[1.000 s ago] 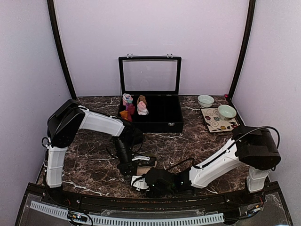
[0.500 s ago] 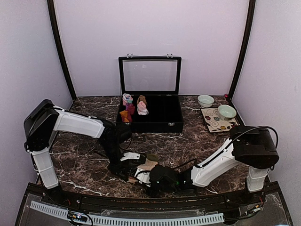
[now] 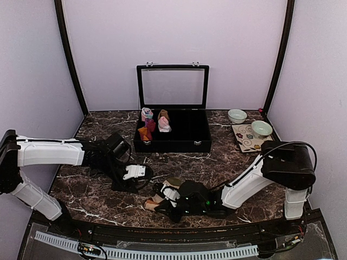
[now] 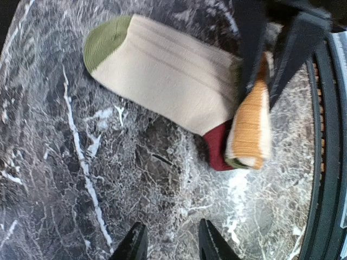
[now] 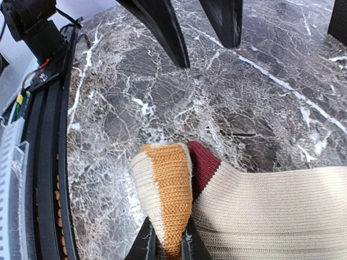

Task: Roll the socks
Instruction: Pick up the sock from the center of the board, then pass from the left arm to the right

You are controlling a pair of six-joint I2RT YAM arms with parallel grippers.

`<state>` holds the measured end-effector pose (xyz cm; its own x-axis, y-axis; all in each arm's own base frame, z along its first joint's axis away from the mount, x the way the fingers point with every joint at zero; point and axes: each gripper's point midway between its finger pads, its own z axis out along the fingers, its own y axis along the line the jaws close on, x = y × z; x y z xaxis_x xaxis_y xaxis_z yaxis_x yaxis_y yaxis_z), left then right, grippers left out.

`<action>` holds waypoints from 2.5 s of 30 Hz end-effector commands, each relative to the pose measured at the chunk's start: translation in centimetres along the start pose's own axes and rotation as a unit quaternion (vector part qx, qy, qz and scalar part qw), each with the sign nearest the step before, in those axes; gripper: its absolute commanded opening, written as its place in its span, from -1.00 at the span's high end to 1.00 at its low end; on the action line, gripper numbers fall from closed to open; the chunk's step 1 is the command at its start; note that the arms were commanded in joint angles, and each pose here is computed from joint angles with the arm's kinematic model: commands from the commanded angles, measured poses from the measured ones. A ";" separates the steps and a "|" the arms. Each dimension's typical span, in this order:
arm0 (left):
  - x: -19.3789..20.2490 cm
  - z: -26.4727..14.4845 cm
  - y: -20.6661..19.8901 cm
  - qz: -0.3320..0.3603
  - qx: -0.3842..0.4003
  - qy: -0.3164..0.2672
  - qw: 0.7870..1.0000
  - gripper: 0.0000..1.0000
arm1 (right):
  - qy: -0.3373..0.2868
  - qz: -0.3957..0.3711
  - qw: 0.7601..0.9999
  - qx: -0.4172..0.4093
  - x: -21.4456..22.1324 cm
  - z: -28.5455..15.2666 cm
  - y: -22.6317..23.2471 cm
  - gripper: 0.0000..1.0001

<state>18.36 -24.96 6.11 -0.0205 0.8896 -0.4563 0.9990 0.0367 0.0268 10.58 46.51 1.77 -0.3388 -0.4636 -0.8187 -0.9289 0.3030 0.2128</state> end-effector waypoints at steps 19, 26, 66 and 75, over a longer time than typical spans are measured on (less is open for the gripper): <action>-2.6 4.0 -4.6 0.252 -0.041 0.058 0.965 0.20 | 0.272 0.222 0.936 -0.040 18.1 -2.3 -2.5 0.94; -3.2 5.6 -3.7 0.263 -0.082 0.072 0.959 0.24 | 0.261 0.248 0.931 -0.055 17.1 -2.1 -2.4 0.95; -5.1 -17.2 4.1 -0.045 -0.002 -0.087 0.995 1.00 | -0.206 0.019 0.972 0.112 -25.5 -15.3 -6.3 -0.99; -5.5 -18.7 1.6 -0.072 0.080 -0.090 0.990 1.00 | -0.174 -0.036 0.984 -0.026 -28.6 -10.2 -1.3 -0.99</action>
<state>22.27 -21.64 23.20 -0.1465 0.8104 -0.5672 0.9891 0.1106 -0.0975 22.21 49.12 31.44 -0.2278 -0.1127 -0.9672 -0.9151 0.3643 0.1731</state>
